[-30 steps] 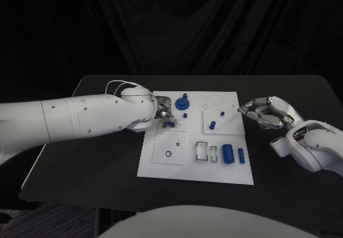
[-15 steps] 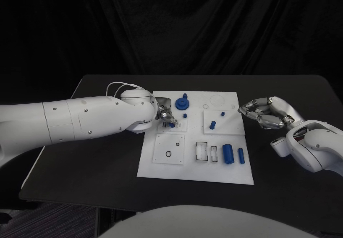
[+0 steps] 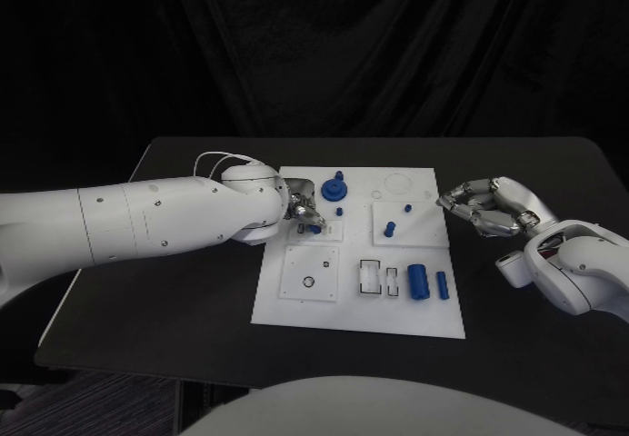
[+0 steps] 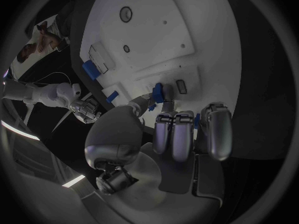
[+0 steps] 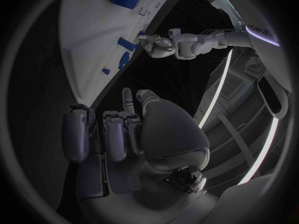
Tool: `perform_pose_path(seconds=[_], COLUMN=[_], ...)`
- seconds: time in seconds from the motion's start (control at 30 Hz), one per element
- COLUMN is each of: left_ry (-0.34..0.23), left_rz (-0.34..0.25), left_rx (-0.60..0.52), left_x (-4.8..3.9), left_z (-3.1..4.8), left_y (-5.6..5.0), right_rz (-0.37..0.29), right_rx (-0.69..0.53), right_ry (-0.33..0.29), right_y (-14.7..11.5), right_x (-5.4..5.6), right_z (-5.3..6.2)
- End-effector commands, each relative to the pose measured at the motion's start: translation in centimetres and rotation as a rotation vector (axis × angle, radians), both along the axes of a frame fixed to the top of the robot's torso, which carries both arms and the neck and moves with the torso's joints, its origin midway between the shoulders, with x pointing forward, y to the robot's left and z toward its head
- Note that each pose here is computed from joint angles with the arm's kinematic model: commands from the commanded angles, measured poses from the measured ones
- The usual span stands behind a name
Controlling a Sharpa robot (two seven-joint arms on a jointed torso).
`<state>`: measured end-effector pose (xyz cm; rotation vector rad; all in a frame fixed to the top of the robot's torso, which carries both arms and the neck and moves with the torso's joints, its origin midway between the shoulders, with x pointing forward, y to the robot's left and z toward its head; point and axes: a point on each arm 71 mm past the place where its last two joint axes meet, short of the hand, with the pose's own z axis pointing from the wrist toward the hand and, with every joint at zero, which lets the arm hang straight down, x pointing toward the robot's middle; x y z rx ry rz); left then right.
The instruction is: Assemble the parts on the task board
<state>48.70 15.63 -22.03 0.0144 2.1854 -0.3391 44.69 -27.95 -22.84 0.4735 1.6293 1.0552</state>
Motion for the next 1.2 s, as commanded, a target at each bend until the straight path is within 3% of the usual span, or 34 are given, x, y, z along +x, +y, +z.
perform_pose_path(seconds=[0.03, 0.9, 1.2], left_ry=[-0.009, -0.050, -0.090], left_rz=[-0.014, 0.010, 0.030], left_rx=[-0.019, -0.062, -0.094], left_x=[-0.12, -0.55, -0.35], left_z=[-0.12, 0.31, 0.59], left_y=[-0.2, 0.7, 0.9], right_rz=[-0.004, -0.002, -0.003], right_rx=[-0.004, -0.006, -0.007], right_ry=[0.020, 0.028, 0.028], right_y=[-0.1, -0.1, -0.1], right_x=[0.0, 0.0, 0.0], right_z=[-0.2, -0.3, -0.3])
